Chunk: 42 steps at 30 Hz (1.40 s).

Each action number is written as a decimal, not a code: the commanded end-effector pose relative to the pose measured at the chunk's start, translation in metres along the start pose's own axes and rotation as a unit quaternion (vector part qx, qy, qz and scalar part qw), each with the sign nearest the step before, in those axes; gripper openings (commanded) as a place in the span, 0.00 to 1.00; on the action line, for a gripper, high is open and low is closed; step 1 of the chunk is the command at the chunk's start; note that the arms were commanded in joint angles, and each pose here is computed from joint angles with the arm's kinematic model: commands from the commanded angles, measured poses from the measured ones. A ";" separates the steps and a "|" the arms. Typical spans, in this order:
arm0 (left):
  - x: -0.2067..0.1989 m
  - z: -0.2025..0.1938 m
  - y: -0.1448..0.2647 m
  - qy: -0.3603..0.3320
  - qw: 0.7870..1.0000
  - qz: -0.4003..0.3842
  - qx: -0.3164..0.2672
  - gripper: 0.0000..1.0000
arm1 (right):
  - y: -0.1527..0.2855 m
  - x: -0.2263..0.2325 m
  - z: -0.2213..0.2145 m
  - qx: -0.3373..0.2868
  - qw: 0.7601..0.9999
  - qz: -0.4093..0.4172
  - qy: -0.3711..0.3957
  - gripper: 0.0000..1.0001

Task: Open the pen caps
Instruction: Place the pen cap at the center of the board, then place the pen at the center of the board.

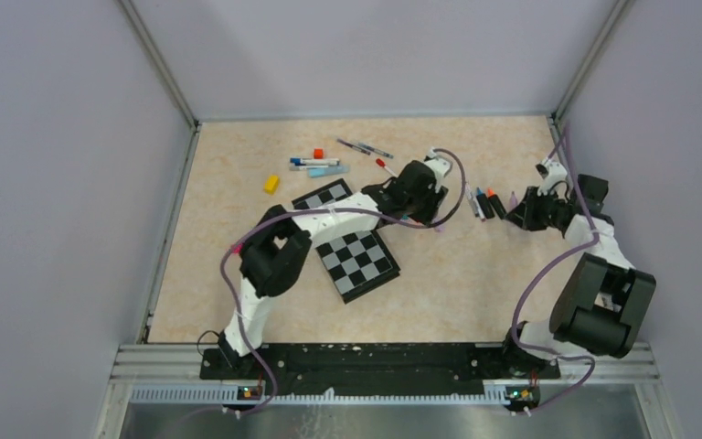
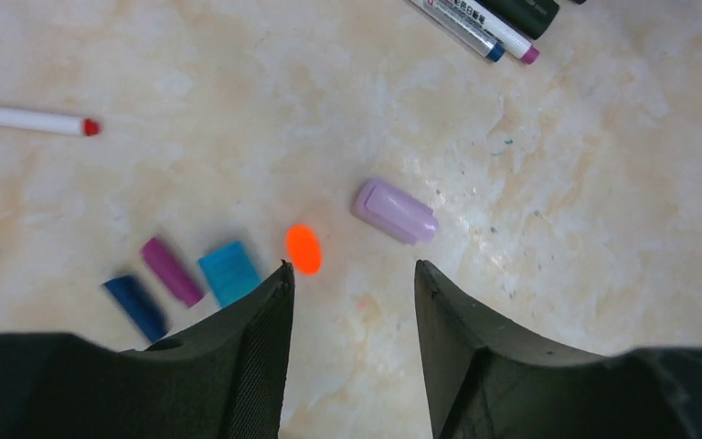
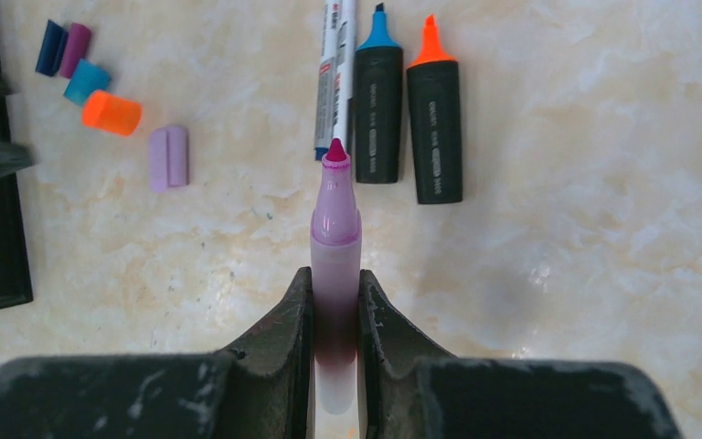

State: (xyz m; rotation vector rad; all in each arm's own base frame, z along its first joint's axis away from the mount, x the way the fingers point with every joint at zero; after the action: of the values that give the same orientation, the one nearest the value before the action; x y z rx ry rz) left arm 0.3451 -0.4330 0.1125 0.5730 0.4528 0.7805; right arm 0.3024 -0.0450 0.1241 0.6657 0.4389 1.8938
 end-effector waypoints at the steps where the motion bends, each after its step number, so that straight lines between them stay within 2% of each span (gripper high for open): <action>1: -0.004 0.080 0.093 -0.038 0.984 -0.016 -0.175 0.58 | -0.003 -0.022 0.018 0.022 0.999 -0.001 0.023 0.01; 5: 0.011 0.071 0.146 -0.051 0.972 0.002 -0.230 0.77 | -0.012 -0.042 0.029 0.062 0.998 0.007 0.028 0.05; 8: 0.026 0.049 0.171 -0.043 0.969 0.009 -0.244 0.97 | -0.022 -0.055 0.036 0.090 0.995 0.026 0.023 0.08; 9: 0.031 0.040 0.177 -0.036 0.969 0.007 -0.243 0.98 | -0.026 -0.059 0.037 0.098 0.994 0.034 0.019 0.09; 14: 0.044 -0.010 0.193 0.020 0.978 -0.066 -0.197 0.99 | -0.048 -0.077 0.040 0.131 0.989 0.068 -0.010 0.12; 21: 0.052 -0.050 0.213 0.080 0.975 -0.075 -0.192 0.99 | -0.074 -0.094 0.030 0.166 0.981 0.090 -0.048 0.16; 26: 0.059 -0.059 0.221 0.088 0.974 -0.056 -0.201 0.99 | -0.085 -0.093 0.025 0.181 0.978 0.096 -0.050 0.22; 33: 0.061 -0.057 0.225 0.093 0.973 -0.049 -0.204 0.99 | -0.086 -0.089 0.031 0.170 0.978 0.104 -0.055 0.32; 42: 0.058 -0.053 0.237 0.107 0.967 -0.056 -0.222 0.99 | -0.069 -0.080 0.053 0.144 0.984 0.104 -0.030 0.34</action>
State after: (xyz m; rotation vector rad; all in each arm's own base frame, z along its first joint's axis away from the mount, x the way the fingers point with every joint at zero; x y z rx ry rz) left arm 0.2280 -0.2390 0.1941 0.1265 0.4958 0.8026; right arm 0.3998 -0.0933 0.0630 1.1256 0.6650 1.9598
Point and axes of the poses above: each gripper's point midway between its finger pads, its own y axis back along the fingers, its own x axis along the line the jaws close on, z = x × y, the point moved 4 cm from there along y, back along the fingers, and after that the axes turned 3 degrees about y, right-handed, at the moved point
